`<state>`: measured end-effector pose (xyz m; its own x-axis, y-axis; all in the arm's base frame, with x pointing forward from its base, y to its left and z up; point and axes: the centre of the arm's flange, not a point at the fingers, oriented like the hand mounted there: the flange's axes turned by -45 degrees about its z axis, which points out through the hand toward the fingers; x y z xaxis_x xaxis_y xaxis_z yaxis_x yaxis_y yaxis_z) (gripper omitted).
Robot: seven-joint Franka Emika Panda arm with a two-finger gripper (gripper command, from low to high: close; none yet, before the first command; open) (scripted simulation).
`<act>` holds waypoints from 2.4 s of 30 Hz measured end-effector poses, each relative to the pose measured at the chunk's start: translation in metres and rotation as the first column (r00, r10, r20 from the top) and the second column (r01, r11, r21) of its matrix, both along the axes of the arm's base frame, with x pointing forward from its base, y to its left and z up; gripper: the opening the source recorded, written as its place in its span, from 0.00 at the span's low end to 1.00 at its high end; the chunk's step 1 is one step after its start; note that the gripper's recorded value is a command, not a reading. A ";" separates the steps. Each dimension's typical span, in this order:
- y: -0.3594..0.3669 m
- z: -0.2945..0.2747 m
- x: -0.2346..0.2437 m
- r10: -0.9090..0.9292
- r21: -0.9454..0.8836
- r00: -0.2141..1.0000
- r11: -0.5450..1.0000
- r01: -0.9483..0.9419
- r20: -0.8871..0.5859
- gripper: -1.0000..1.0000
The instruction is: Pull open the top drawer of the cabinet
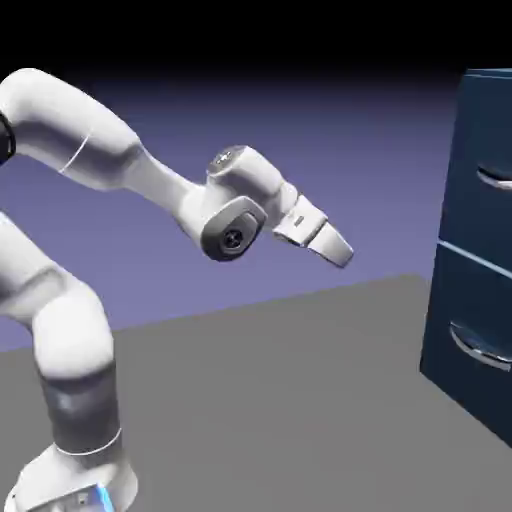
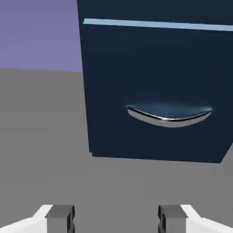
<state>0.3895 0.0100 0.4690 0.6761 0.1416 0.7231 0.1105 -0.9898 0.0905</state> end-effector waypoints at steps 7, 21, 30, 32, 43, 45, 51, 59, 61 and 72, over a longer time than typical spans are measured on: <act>0.026 0.061 -0.006 0.372 -0.357 0.926 0.875 -0.327 0.064 0.50; 0.040 0.167 -0.037 0.787 -0.900 0.601 0.153 -0.409 -0.140 0.50; 0.021 0.217 -0.055 0.776 -0.921 0.499 -0.350 -0.168 -0.386 0.50; 0.014 0.226 -0.057 0.749 -0.888 0.497 -0.448 -0.108 -0.438 0.50; -0.036 0.254 -0.052 0.491 -0.515 0.584 -0.846 0.141 -0.646 0.50; -0.047 0.256 -0.047 0.429 -0.424 0.611 -0.891 0.163 -0.666 0.50; -0.077 0.253 -0.025 0.225 -0.134 0.689 -0.974 0.184 -0.689 0.50; -0.111 0.230 0.020 -0.068 0.258 0.762 -0.957 0.133 -0.644 0.50; -0.118 0.222 0.034 -0.141 0.352 0.772 -0.929 0.113 -0.620 0.50; -0.131 0.149 0.122 -0.498 0.791 0.767 -0.612 0.020 -0.405 0.50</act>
<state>0.5116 -0.1205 0.6180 0.0574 -0.8675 -0.4941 0.0069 0.4952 -0.8687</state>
